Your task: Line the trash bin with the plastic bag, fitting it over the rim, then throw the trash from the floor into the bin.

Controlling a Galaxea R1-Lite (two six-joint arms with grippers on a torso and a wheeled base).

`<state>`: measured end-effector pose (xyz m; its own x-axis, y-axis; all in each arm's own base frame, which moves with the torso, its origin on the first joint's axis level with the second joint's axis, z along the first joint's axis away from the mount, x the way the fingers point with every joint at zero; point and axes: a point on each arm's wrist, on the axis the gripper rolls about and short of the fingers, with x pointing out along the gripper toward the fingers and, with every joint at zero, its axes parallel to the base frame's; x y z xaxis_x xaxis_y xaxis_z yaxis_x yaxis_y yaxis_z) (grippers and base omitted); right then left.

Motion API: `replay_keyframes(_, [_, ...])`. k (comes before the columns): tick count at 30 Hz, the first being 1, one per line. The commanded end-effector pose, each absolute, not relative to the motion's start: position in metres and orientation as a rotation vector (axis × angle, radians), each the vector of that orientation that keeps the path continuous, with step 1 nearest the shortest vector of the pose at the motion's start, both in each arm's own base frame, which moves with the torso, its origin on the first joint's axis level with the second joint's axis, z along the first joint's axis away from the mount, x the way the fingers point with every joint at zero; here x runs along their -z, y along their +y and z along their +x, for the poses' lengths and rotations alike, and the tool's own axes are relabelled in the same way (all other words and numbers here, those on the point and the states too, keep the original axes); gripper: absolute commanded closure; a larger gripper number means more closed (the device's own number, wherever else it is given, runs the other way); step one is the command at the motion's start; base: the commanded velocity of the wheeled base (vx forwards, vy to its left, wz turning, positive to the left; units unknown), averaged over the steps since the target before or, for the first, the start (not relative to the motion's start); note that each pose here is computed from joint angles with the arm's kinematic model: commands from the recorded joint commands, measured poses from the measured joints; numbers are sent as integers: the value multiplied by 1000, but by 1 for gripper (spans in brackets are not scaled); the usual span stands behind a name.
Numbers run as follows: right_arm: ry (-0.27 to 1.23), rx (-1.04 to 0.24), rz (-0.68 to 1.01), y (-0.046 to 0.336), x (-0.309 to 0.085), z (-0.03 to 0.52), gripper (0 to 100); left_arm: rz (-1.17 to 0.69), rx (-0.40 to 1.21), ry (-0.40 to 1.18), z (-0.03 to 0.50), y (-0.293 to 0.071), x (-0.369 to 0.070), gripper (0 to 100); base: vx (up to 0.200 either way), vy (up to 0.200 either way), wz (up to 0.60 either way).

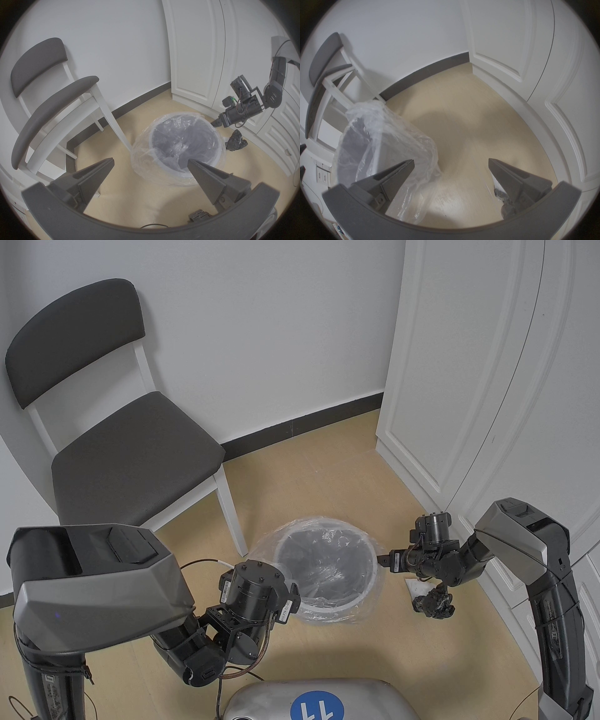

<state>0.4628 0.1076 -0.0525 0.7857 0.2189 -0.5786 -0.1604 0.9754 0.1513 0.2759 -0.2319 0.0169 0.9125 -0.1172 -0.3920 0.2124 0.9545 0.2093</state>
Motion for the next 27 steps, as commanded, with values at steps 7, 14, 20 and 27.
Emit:
replay_keyframes(7, [734, -317, -88, 120, 36, 412, 0, 233, 201, 366, 260, -232, -28, 0, 0, 0, 0])
replay_keyframes(14, [765, -388, -136, 140, 34, 386, 0, 220, 203, 359, 257, -231, -30, 0, 0, 0, 0])
replay_keyframes(20, [781, -423, -194, 141, 26, 367, 0, 210, 210, 344, 252, -228, -31, 0, 0, 0, 0])
replay_keyframes(27, [744, -442, -326, 117, 3, 352, 0, 207, 211, 341, 249, -226, -29, 0, 0, 0, 0])
